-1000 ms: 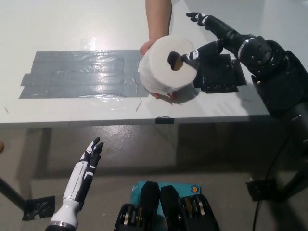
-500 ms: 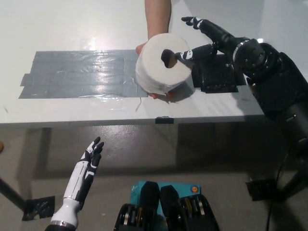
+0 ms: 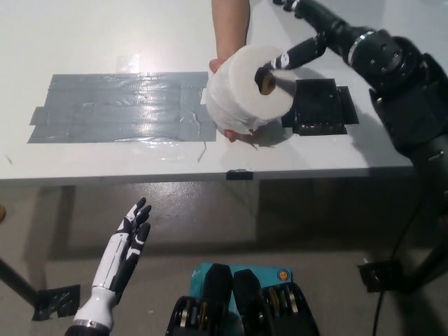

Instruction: A person hands over a roll of toilet paper to the robot , and the robot inserts its right thumb into the hole in the centre to grab the roll, and then places it on the balck area on the desk.

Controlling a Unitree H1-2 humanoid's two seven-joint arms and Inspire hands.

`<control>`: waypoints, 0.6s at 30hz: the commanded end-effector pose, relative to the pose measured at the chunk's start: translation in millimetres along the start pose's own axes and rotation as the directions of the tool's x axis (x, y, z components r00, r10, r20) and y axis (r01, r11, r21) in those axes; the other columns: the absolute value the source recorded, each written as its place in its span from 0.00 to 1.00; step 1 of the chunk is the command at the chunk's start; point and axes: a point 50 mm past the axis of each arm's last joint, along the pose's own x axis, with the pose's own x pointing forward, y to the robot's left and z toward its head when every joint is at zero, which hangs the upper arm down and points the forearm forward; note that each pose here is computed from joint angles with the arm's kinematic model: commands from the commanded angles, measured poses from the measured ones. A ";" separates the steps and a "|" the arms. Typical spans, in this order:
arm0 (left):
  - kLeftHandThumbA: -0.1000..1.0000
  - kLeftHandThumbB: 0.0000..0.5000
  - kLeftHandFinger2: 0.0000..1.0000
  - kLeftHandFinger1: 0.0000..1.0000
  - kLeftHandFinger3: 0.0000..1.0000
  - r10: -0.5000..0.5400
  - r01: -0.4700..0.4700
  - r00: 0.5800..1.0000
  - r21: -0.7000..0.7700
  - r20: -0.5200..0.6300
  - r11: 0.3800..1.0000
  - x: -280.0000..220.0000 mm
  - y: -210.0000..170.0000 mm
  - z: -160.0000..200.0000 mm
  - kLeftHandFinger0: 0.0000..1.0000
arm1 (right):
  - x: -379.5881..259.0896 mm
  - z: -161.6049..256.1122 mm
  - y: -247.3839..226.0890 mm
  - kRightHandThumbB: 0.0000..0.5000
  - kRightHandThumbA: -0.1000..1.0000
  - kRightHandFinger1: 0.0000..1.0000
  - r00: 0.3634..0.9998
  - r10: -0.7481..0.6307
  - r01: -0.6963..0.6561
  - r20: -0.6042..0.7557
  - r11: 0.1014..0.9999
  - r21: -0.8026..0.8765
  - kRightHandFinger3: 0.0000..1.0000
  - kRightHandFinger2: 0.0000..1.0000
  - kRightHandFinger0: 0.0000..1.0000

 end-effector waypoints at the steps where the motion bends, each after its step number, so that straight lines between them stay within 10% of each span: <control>1: 0.97 0.11 1.00 1.00 1.00 0.005 -0.006 0.999 0.015 0.049 1.000 4.4 6.0 9.0 1.00 | -6.2 46.3 -49.0 0.77 0.97 1.00 0.992 -0.076 0.079 0.097 0.996 -0.034 1.00 1.00 1.00; 18: 0.98 0.09 1.00 1.00 1.00 0.007 -0.009 0.998 0.023 0.056 1.000 6.7 6.0 11.1 1.00 | 2.2 41.7 -41.1 0.81 0.94 1.00 0.996 -0.066 0.069 0.061 0.996 -0.053 1.00 1.00 1.00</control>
